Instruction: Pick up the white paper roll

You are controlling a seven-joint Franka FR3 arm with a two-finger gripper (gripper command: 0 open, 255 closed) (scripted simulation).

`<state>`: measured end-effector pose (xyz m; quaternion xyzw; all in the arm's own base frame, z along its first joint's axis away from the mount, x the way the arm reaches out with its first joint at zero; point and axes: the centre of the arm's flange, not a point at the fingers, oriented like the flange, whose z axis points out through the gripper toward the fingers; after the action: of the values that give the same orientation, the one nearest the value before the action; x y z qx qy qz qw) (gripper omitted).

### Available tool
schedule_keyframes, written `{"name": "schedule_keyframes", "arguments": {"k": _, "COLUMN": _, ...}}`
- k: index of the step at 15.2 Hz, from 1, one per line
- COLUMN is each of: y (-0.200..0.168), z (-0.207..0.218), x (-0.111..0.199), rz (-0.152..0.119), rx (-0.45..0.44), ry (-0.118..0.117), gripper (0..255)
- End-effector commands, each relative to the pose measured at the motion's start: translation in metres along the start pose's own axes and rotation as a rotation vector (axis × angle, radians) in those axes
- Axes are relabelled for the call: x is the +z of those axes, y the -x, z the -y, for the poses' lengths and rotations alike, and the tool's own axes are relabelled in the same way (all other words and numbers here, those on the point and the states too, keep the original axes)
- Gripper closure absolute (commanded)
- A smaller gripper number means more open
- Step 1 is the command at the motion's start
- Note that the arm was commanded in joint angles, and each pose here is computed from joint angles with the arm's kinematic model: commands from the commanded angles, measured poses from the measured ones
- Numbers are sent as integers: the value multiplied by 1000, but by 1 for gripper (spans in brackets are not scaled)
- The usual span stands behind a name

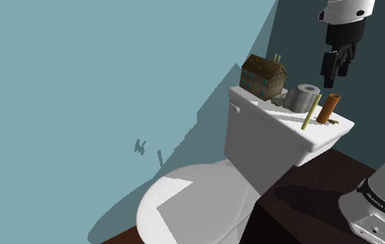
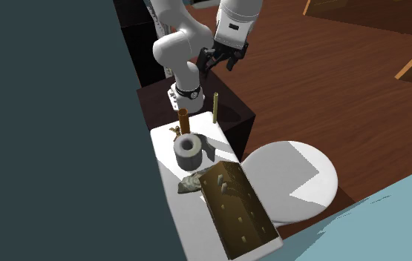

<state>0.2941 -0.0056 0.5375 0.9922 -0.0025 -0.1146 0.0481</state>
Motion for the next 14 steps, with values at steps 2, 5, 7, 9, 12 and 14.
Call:
{"name": "schedule_keyframes", "arguments": {"k": 2, "y": -5, "z": -10, "x": 5, "rz": -19, "rx": 8, "ry": -6, "gripper": 0}}
{"name": "schedule_keyframes", "arguments": {"k": 5, "y": -22, "z": -38, "x": 21, "rz": -78, "rx": 31, "ry": -26, "gripper": 0}}
{"name": "schedule_keyframes", "arguments": {"k": 7, "y": -33, "z": -58, "x": 32, "rz": -117, "rx": 47, "ry": -38, "gripper": 0}}
{"name": "schedule_keyframes", "arguments": {"k": 9, "y": -44, "z": -77, "x": 42, "rz": -156, "rx": 63, "ry": -51, "gripper": 0}}
{"name": "schedule_keyframes", "arguments": {"k": 12, "y": -61, "z": -106, "x": 56, "rz": -214, "rx": 87, "ry": -70, "gripper": 0}}
{"name": "schedule_keyframes", "arguments": {"k": 14, "y": -73, "z": -125, "x": 66, "rz": -253, "rx": 102, "ry": -83, "gripper": 0}}
